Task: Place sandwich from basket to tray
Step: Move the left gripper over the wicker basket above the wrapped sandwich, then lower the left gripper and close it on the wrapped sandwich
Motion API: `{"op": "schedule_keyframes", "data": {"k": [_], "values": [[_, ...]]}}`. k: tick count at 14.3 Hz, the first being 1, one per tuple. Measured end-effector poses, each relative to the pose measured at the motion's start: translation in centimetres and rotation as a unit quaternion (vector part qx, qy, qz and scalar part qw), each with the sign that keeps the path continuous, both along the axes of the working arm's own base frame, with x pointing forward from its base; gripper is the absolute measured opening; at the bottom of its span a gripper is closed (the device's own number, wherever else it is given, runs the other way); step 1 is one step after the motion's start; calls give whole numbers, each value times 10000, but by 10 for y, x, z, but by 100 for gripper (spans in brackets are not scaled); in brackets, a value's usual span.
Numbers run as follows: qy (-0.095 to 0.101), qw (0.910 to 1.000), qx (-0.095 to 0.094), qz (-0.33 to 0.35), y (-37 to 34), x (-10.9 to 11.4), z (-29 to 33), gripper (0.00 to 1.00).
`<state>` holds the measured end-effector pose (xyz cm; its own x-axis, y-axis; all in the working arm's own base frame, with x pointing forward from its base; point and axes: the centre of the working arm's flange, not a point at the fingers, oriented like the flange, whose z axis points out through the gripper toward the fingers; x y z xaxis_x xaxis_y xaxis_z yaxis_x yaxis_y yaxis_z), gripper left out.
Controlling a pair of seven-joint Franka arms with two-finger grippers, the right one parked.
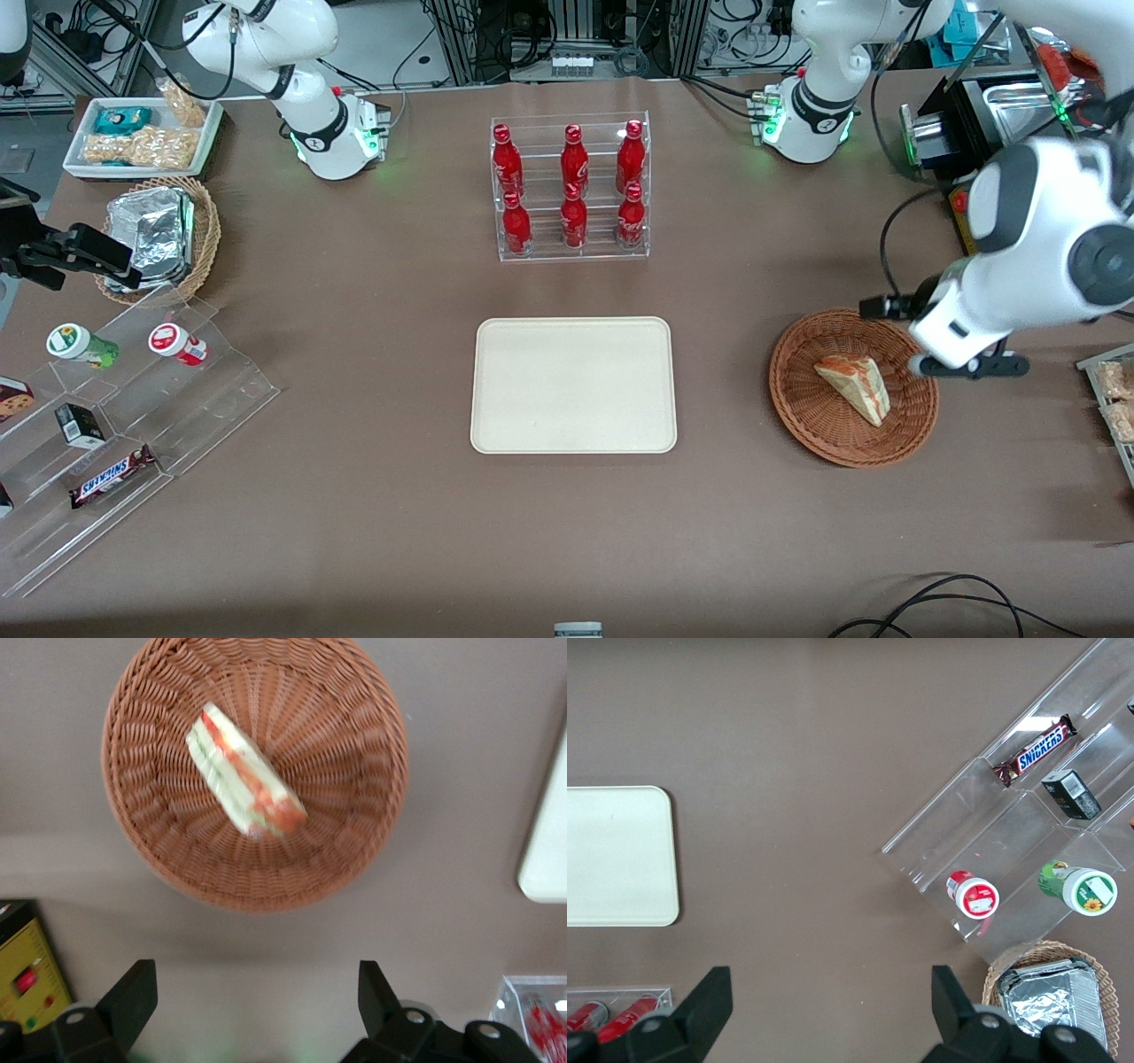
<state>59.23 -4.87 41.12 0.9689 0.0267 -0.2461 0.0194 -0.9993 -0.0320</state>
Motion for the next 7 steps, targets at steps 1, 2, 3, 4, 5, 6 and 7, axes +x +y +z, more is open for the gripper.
{"op": "schedule_keyframes", "data": {"k": [1,2,3,4,5,6,7], "values": [[-111,9998,23,159,2,2,-20,100],[-251,9992,41,316,3,1,-36,100],[-394,9980,62,500,3,-1,-51,100],[-512,9957,98,770,3,-3,-62,100],[-609,9911,158,1172,3,-5,-70,100],[-711,9825,234,1707,3,-6,-75,100],[-812,9699,304,2277,2,-5,-79,100]]}}
